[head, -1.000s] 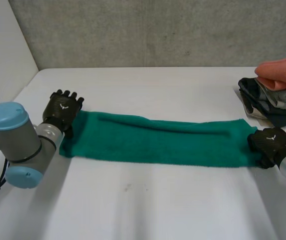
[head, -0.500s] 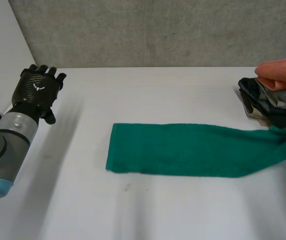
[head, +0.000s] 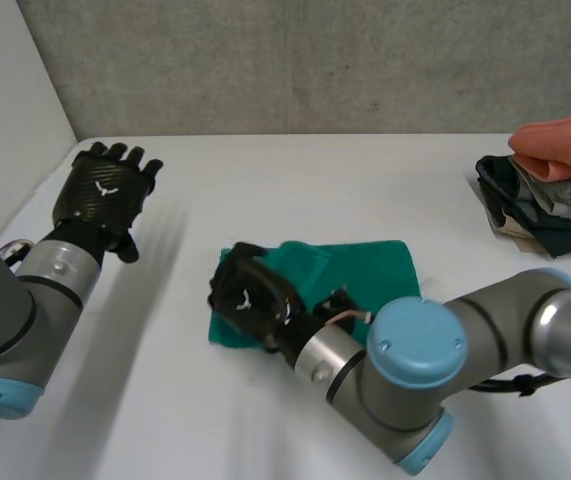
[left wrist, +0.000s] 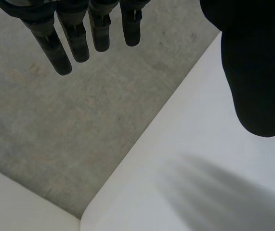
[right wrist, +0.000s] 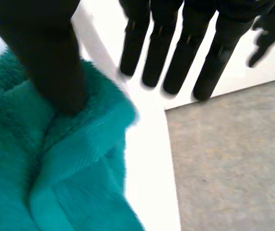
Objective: Fold the laundry.
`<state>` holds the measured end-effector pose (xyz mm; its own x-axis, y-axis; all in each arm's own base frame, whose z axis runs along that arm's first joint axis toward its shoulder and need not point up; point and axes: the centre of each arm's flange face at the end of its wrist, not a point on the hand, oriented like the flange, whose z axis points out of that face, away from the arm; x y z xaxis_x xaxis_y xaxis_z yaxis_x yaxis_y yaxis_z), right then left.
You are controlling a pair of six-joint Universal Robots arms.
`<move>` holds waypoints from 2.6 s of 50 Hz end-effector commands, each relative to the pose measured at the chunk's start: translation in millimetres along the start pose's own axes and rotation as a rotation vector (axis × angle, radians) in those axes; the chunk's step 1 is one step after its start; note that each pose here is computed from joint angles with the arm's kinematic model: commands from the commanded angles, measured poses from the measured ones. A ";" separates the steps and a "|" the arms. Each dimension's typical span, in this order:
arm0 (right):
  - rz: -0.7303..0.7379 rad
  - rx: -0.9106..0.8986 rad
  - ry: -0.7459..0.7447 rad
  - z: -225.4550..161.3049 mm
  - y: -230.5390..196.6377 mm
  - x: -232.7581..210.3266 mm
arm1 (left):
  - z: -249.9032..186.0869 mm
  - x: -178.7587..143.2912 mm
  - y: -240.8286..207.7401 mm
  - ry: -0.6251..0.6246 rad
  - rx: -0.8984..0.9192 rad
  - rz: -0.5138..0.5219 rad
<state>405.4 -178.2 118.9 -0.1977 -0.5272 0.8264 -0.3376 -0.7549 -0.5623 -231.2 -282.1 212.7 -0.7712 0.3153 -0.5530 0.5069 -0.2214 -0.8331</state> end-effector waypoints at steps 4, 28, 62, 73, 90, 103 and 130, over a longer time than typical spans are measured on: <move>0.137 -0.142 0.165 -33.0 2.7 61.8 | 2.1 15.6 -30.3 0.037 0.103 0.003; 0.584 -0.680 0.191 -123.3 105.4 63.0 | 16.2 152.0 -49.3 0.341 0.205 -0.091; 0.659 -0.626 0.264 -109.7 86.7 61.1 | 35.1 132.6 -27.7 0.200 0.100 -0.123; 0.650 -0.647 0.282 -110.4 89.6 60.8 | 25.8 182.0 -20.9 0.365 0.086 -0.223; 0.615 -0.658 0.311 -111.0 94.5 62.3 | 84.1 119.4 24.3 0.004 -0.029 0.027; 0.406 -0.727 0.279 -118.6 98.7 68.9 | 29.1 84.3 -17.6 -0.001 -0.012 -0.029; -0.054 -0.148 -0.029 -41.0 0.1 3.0 | 0.2 61.0 -34.7 -0.027 0.009 -0.153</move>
<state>376.0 -156.1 126.4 -0.0727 -0.4358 0.8971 -0.3750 -0.8215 -0.4295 -294.3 -255.1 207.4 -0.8409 0.3143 -0.4405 0.4011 -0.1844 -0.8973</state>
